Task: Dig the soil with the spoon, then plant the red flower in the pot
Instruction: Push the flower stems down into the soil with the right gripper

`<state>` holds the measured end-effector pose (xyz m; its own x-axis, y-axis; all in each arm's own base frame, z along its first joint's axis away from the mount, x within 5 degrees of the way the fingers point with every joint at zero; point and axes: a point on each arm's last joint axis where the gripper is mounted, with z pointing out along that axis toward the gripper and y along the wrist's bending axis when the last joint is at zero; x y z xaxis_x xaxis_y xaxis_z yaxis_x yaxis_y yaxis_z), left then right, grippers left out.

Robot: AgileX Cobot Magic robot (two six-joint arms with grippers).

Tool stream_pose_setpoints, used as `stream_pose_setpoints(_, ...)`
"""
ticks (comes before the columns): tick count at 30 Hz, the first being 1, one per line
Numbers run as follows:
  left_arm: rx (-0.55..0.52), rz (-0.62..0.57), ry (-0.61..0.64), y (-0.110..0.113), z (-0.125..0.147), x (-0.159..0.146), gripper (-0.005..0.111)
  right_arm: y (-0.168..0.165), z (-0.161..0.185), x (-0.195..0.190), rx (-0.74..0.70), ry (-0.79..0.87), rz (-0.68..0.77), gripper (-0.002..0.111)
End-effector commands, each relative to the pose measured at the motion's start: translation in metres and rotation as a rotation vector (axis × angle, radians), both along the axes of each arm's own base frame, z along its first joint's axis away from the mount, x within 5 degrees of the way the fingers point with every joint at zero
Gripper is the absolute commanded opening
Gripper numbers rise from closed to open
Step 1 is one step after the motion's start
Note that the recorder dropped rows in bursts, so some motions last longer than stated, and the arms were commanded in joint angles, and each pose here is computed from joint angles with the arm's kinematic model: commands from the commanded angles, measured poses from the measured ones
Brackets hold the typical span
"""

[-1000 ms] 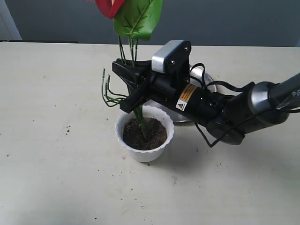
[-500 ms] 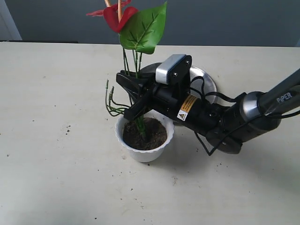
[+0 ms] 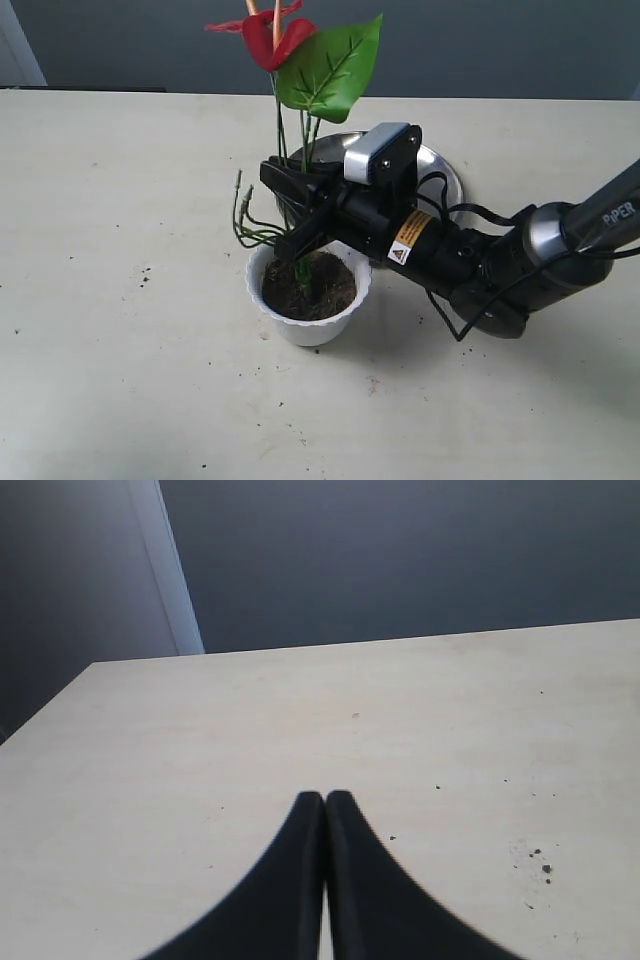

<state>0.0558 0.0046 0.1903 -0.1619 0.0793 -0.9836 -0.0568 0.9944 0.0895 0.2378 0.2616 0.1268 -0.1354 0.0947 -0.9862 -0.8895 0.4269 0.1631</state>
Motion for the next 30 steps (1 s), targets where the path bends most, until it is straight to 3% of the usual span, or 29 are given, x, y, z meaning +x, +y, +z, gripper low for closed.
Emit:
stream_pose_setpoints(1, -0.009, -0.006, -0.013, -0.0005, 0.0019, -0.0004, 0.0, -0.0032, -0.0228, -0.0108, -0.121, 0.06, 0.057, 0.0)
stream_pose_setpoints(18, -0.009, -0.006, -0.013, -0.0005, 0.0019, -0.0004, 0.0, -0.0021, -0.0232, -0.0138, -0.13, 0.051, 0.093, 0.0)
stream_pose_setpoints(30, -0.009, -0.006, -0.013, -0.0005, 0.0019, -0.0004, 0.0, -0.0034, -0.0233, -0.0105, -0.084, 0.145, 0.05, 0.0)
